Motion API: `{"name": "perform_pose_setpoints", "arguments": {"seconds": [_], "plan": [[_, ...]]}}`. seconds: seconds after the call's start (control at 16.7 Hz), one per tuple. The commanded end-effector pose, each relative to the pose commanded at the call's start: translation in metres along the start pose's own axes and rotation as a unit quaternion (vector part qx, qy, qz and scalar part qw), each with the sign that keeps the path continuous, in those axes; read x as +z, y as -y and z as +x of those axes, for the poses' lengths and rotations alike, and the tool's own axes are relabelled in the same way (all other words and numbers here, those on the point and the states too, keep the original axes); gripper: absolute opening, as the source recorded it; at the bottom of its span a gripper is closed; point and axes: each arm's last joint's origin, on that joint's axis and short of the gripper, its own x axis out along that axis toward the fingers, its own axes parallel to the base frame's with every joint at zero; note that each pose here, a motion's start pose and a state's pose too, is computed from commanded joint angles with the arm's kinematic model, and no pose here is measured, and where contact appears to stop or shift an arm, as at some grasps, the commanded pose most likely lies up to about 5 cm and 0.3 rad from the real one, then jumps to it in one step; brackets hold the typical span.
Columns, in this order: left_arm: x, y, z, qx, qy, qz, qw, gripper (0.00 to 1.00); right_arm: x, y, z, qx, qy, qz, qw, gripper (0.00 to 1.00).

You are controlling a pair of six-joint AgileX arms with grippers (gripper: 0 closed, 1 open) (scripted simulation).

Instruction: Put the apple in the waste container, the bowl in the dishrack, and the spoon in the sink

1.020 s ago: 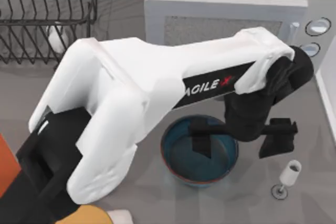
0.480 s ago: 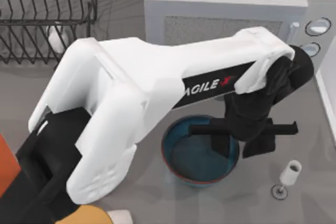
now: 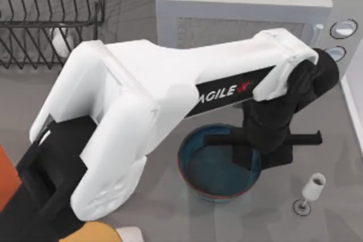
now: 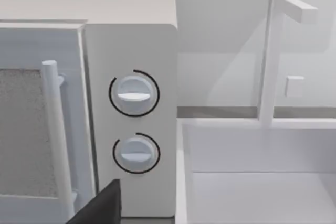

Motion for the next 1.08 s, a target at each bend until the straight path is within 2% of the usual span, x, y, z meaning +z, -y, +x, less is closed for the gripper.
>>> {"name": "perform_pose_setpoints", "arguments": {"seconds": [0.36, 0.48, 0.78, 1.08], "plan": [[0.001, 0.001, -0.007, 0.002, -0.002, 0.0, 1.0, 0.0, 0.0, 0.0, 0.0, 0.0, 0.0, 0.0, 1.0, 1.0], [0.002, 0.004, -0.023, 0.005, -0.004, 0.0, 1.0, 0.0, 0.0, 0.0, 0.0, 0.0, 0.0, 0.0, 1.0, 1.0], [0.002, 0.003, -0.085, -0.001, 0.001, 0.0, 1.0, 0.0, 0.0, 0.0, 0.0, 0.0, 0.0, 0.0, 1.0, 1.0], [0.0, -0.001, -0.101, -0.001, 0.001, 0.0, 1.0, 0.0, 0.0, 0.0, 0.0, 0.0, 0.0, 0.0, 1.0, 1.0]]}}
